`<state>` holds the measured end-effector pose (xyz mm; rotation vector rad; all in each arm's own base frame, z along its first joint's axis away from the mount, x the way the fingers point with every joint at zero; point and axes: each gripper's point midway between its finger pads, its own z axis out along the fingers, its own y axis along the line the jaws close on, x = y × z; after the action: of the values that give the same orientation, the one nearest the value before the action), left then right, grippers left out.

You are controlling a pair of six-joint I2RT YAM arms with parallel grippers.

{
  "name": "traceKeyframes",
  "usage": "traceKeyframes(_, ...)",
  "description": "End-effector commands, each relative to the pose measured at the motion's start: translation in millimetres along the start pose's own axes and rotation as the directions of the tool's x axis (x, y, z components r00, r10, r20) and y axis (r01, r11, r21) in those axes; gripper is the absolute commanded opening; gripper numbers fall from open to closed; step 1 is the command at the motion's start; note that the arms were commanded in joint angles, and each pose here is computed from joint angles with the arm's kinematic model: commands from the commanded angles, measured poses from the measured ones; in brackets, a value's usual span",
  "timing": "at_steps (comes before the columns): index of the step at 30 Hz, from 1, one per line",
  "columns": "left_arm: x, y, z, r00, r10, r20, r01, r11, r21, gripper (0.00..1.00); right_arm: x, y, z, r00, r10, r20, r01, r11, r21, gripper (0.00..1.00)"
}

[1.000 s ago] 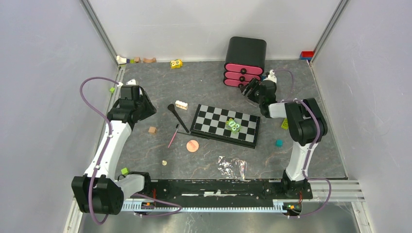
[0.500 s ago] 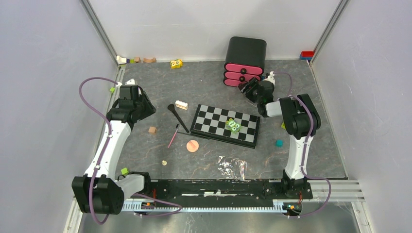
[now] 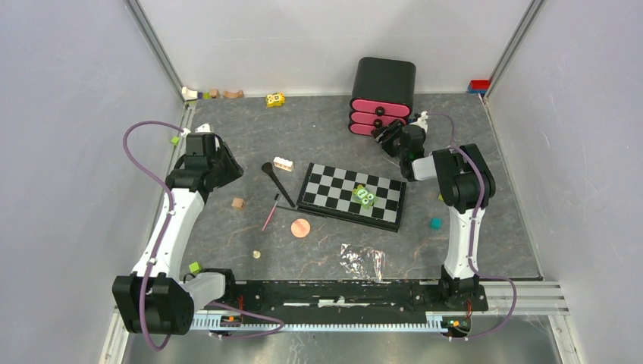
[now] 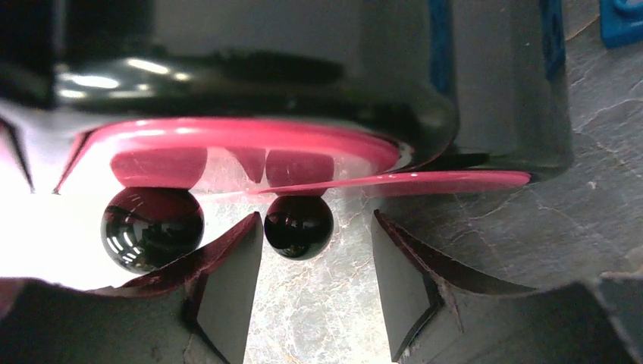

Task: Organize the makeup
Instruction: Open the drawer in the storage box.

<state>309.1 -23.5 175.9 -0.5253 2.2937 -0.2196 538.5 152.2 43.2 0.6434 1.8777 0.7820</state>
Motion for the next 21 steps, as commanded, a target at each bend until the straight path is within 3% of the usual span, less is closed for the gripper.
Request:
traceKeyframes(1,-8.0,-3.3,-1.3,0.999,0.014,0.032,-0.015,1.000,0.027,0.44,-13.1,12.7,9.9,0.999,0.036,0.041,-0.034,0.998,-0.047,0.59)
traceKeyframes(12,-8.6,-2.6,-1.1,0.999,0.010,0.034,-0.011,1.000,0.025,0.44,-14.8,20.0,9.6,0.999,0.023,0.041,-0.020,0.997,-0.078,0.35)
traceKeyframes(21,-7.8,-4.6,0.5,1.000,0.006,0.024,-0.007,0.999,0.042,0.43,-2.4,19.3,-13.4,1.000,-0.017,0.014,0.018,0.994,-0.109,0.30)
